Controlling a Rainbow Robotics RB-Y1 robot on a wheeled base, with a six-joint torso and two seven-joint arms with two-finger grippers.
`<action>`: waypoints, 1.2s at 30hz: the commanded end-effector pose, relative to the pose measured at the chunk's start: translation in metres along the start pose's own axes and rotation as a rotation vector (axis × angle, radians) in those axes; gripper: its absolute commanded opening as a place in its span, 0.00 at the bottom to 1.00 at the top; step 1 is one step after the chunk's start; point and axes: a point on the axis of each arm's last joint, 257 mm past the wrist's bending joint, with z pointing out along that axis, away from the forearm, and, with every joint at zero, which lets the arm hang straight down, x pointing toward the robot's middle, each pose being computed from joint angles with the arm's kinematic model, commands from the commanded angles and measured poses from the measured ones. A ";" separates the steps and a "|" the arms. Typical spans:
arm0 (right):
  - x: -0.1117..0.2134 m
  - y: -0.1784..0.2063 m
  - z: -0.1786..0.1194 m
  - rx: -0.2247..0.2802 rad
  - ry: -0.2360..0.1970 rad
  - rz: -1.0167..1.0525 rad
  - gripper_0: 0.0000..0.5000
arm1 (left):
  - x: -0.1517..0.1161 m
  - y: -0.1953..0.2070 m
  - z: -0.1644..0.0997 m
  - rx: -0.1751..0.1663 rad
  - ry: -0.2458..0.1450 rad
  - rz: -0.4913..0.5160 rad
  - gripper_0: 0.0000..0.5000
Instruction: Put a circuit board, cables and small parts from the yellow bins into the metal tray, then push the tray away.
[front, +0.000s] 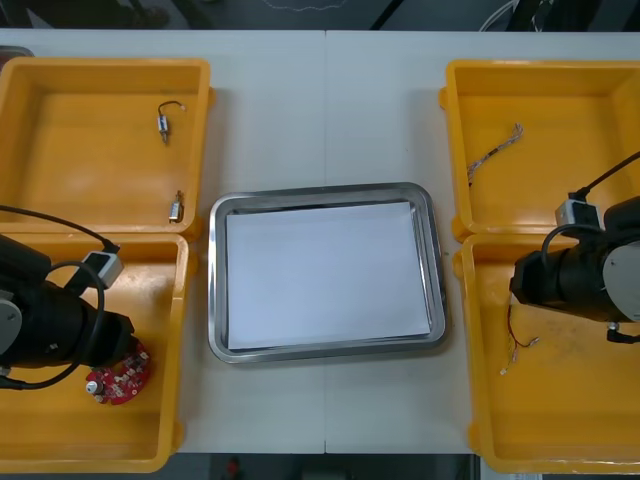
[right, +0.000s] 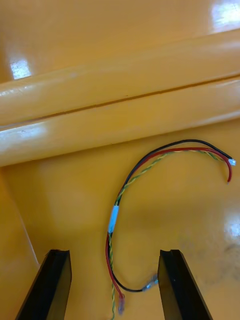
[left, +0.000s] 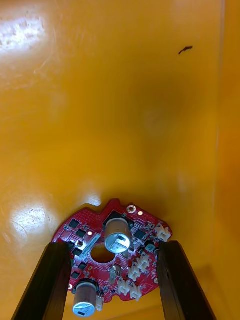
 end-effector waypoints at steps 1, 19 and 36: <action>0.015 0.010 0.017 -0.006 0.026 0.053 1.00 | 0.013 0.003 0.008 -0.010 0.024 -0.083 1.00; 0.037 0.002 0.050 -0.008 0.044 0.078 1.00 | 0.015 0.004 0.025 -0.002 0.016 -0.095 1.00; 0.039 0.003 0.057 -0.015 0.049 0.086 0.13 | 0.001 0.007 0.009 -0.013 -0.024 -0.099 0.00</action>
